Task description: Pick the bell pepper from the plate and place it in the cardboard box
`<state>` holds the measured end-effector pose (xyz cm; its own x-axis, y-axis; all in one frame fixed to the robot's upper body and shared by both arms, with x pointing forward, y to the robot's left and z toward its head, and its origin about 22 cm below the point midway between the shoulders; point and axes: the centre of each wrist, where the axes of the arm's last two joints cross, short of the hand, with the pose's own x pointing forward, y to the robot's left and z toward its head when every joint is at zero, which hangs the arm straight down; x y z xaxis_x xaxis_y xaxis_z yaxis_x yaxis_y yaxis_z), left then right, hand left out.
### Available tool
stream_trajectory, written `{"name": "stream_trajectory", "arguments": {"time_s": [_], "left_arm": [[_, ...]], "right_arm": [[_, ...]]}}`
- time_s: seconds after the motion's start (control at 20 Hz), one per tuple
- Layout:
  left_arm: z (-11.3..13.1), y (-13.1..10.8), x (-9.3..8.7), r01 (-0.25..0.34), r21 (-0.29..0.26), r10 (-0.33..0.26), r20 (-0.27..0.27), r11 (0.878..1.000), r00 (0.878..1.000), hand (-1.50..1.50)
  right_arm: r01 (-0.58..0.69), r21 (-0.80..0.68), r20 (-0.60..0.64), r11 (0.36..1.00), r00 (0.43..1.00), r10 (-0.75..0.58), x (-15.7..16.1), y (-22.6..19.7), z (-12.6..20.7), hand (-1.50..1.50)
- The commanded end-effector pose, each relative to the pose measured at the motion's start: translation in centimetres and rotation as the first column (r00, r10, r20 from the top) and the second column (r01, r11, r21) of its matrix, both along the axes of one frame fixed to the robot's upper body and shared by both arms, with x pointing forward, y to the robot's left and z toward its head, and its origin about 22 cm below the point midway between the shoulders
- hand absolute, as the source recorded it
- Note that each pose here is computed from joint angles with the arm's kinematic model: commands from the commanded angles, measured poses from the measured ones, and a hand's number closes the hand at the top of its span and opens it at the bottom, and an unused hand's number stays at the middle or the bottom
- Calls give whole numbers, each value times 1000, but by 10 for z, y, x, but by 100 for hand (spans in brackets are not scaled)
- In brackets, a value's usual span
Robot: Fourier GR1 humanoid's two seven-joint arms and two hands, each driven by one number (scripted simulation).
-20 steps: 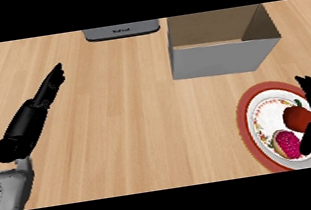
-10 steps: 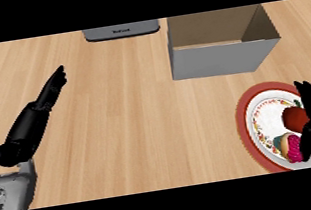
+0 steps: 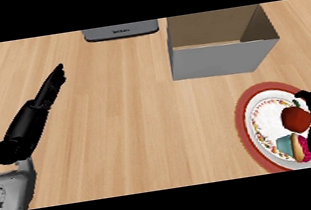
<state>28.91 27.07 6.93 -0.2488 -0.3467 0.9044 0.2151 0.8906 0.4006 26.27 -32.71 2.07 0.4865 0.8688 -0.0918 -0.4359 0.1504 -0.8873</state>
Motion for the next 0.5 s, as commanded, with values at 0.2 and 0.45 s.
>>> {"name": "stream_trajectory", "arguments": {"time_s": [0.2, 0.45], "left_arm": [[-11, -15, -6, 5, -2, -5, 15, 1000, 1000, 0], [2, -6, -6, 14, 1, -14, 29, 1000, 999, 0]], "right_arm": [[-133, -61, 122, 989, 983, 140, 16, 10, -5, 150], [-179, -109, 159, 978, 968, 195, 9, 4, -25, 150]]}}
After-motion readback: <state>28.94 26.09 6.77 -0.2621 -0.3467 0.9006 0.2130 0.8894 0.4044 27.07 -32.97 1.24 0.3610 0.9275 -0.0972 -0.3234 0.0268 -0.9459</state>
